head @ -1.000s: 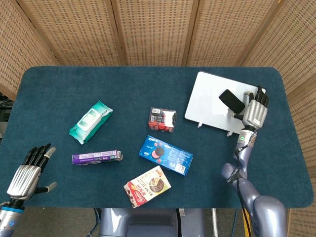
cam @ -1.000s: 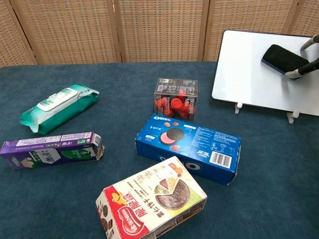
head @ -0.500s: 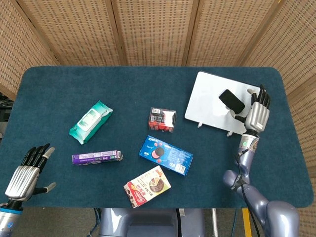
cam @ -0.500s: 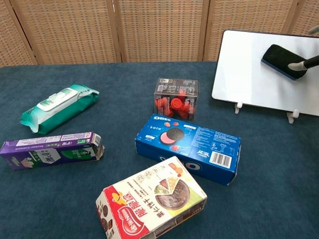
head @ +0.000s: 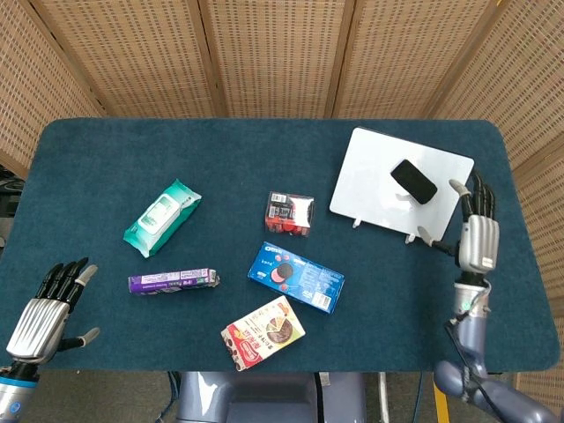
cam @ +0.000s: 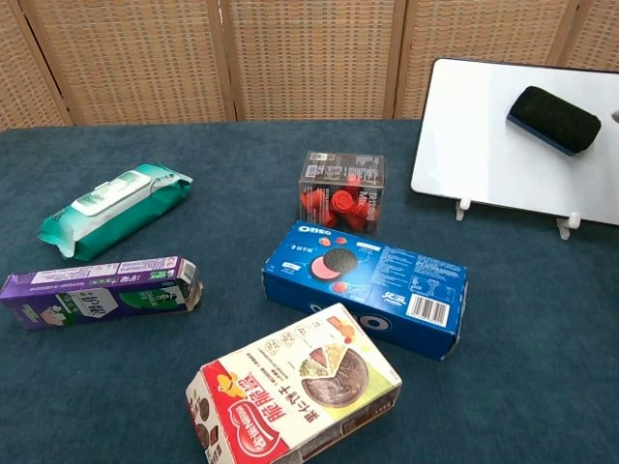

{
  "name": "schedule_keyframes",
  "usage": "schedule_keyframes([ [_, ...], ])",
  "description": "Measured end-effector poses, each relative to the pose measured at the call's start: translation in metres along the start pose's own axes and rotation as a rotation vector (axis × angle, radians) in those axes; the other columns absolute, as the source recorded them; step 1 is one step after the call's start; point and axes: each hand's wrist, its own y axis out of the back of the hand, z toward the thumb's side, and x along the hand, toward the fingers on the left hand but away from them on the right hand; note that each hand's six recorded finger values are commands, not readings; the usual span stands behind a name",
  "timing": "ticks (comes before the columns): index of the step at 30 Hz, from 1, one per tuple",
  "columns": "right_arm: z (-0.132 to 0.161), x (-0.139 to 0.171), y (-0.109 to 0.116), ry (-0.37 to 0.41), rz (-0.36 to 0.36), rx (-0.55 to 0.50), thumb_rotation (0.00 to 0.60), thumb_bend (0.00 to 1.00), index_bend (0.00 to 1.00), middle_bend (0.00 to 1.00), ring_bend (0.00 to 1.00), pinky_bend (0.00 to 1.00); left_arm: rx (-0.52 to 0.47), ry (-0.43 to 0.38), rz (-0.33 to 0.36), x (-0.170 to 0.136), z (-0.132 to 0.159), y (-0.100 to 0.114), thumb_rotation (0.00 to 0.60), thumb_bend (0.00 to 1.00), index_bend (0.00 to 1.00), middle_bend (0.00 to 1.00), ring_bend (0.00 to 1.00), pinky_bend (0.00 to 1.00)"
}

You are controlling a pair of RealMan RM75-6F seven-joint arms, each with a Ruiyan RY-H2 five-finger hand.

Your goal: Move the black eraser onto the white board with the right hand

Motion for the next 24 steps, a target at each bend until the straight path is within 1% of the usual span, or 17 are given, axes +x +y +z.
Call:
schedule_keyframes([
  [1, -0.003, 0.012, 0.01, 0.029, 0.013, 0.025, 0.6, 0.0, 0.17, 0.0, 0.0, 0.0, 0.002, 0.0, 0.0, 0.0, 0.0, 0.0, 0.6, 0.14, 0.0, 0.0, 0.0, 0.0],
  [4, -0.008, 0.036, 0.027, 0.084, 0.028, 0.088, 0.6, 0.0, 0.17, 0.0, 0.0, 0.0, 0.006, 0.001, 0.002, -0.001, 0.0, 0.0, 0.6, 0.14, 0.0, 0.0, 0.0, 0.0],
  [7, -0.012, 0.049, 0.035, 0.118, 0.029, 0.161, 0.6, 0.0, 0.17, 0.0, 0.0, 0.0, 0.01, 0.007, 0.002, -0.001, -0.001, -0.001, 0.6, 0.14, 0.0, 0.0, 0.0, 0.0],
  [8, -0.015, 0.056, 0.039, 0.136, 0.03, 0.209, 0.6, 0.0, 0.17, 0.0, 0.0, 0.0, 0.011, 0.009, 0.002, -0.001, -0.001, -0.001, 0.6, 0.14, 0.0, 0.0, 0.0, 0.0],
  [13, -0.022, 0.076, 0.048, 0.193, 0.039, 0.355, 0.6, 0.0, 0.17, 0.0, 0.0, 0.0, 0.025, 0.02, 0.003, 0.0, -0.004, -0.002, 0.6, 0.14, 0.0, 0.0, 0.0, 0.0],
  [18, -0.037, 0.096, 0.051, 0.194, 0.102, 0.445, 0.6, 0.0, 0.17, 0.0, 0.0, 0.0, 0.036, 0.043, 0.0, 0.001, -0.009, -0.004, 0.6, 0.14, 0.0, 0.0, 0.0, 0.0],
  [22, -0.047, 0.103, 0.056, 0.189, 0.12, 0.554, 0.6, 0.0, 0.17, 0.0, 0.0, 0.0, 0.077, 0.093, 0.004, 0.005, -0.022, -0.006, 0.6, 0.14, 0.0, 0.0, 0.0, 0.0],
  [24, -0.049, 0.104, 0.057, 0.186, 0.127, 0.57, 0.6, 0.0, 0.17, 0.0, 0.0, 0.0, 0.087, 0.1, 0.01, 0.007, -0.024, -0.007, 0.6, 0.14, 0.0, 0.0, 0.0, 0.0],
])
